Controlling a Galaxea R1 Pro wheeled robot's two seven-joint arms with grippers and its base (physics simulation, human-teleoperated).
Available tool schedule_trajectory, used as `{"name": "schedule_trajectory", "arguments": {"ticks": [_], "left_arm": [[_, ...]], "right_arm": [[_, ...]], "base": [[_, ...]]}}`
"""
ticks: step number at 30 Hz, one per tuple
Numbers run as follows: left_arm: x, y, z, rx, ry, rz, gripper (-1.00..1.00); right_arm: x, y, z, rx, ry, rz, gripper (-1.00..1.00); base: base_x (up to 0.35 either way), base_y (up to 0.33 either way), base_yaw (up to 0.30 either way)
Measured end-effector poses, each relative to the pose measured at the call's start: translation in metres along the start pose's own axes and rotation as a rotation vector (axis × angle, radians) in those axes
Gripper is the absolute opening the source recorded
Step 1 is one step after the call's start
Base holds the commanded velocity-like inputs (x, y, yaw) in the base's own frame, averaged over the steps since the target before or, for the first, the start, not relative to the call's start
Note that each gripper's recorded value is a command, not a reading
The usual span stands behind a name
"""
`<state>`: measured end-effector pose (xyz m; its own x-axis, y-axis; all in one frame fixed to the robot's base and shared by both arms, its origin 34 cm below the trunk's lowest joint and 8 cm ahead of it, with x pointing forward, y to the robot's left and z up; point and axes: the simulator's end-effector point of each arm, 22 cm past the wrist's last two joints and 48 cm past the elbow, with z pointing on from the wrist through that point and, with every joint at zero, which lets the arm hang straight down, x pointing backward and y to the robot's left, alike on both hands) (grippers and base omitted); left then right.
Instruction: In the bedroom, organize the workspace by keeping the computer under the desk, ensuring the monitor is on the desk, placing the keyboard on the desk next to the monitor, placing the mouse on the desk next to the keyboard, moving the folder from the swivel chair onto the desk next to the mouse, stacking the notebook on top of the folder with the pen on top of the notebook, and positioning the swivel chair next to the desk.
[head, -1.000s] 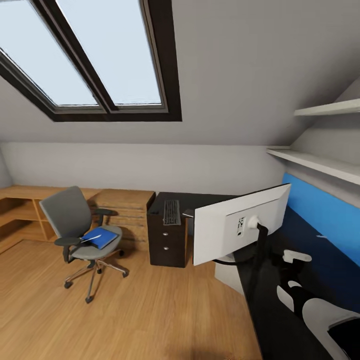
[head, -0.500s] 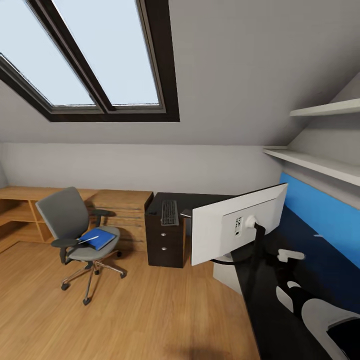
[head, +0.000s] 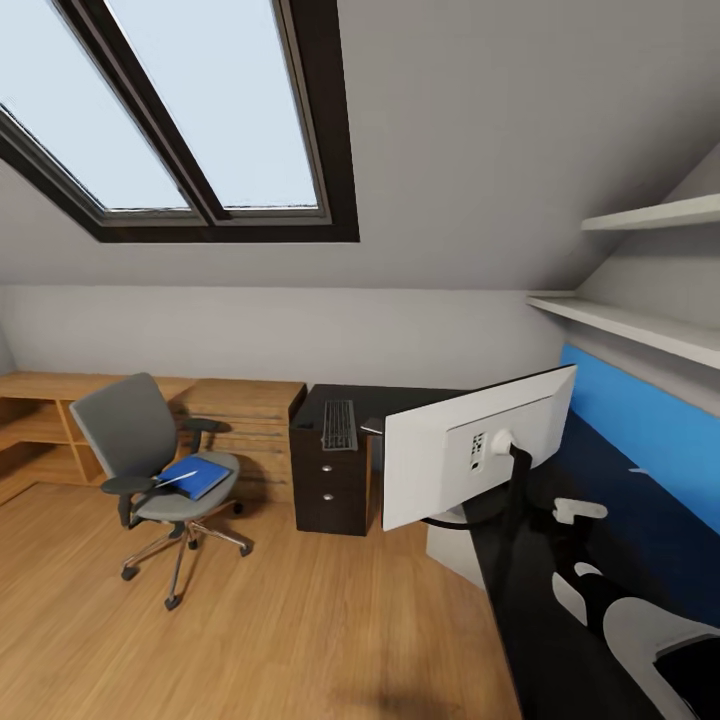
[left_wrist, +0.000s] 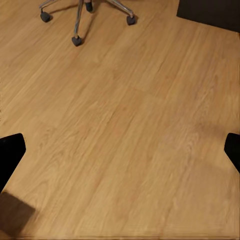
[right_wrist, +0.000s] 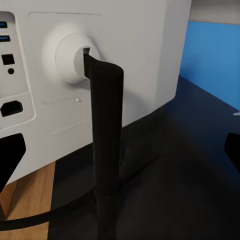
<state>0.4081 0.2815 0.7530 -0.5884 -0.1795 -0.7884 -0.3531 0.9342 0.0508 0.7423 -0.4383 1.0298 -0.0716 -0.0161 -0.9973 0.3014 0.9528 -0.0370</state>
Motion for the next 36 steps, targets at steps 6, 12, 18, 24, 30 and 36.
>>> {"name": "schedule_trajectory", "arguments": {"ticks": [6,12,18,24,30,36], "left_arm": [[0.017,0.002,0.004,-0.006,0.067,0.035,1.00],[0.021,0.005,0.010,-0.018,0.079,0.032,1.00],[0.024,0.005,0.015,-0.020,0.079,0.031,1.00],[0.027,0.003,0.019,-0.018,0.078,0.032,1.00],[0.030,0.002,0.024,-0.018,0.078,0.032,1.00],[0.033,0.001,0.029,-0.018,0.077,0.031,1.00]], "right_arm": [[0.004,0.001,0.002,0.000,0.000,0.001,1.00],[0.008,0.002,0.005,-0.001,-0.004,0.001,1.00],[0.014,0.003,0.007,0.001,0.000,0.000,1.00],[0.020,0.003,0.009,0.001,0.002,-0.001,1.00],[0.026,0.007,0.011,-0.003,0.002,-0.001,1.00],[0.032,0.008,0.013,-0.003,0.005,-0.001,1.00]], "base": [[0.000,0.000,0.000],[0.000,0.000,0.000],[0.000,0.000,0.000],[0.000,0.000,0.000],[0.000,0.000,0.000],[0.000,0.000,0.000]]}}
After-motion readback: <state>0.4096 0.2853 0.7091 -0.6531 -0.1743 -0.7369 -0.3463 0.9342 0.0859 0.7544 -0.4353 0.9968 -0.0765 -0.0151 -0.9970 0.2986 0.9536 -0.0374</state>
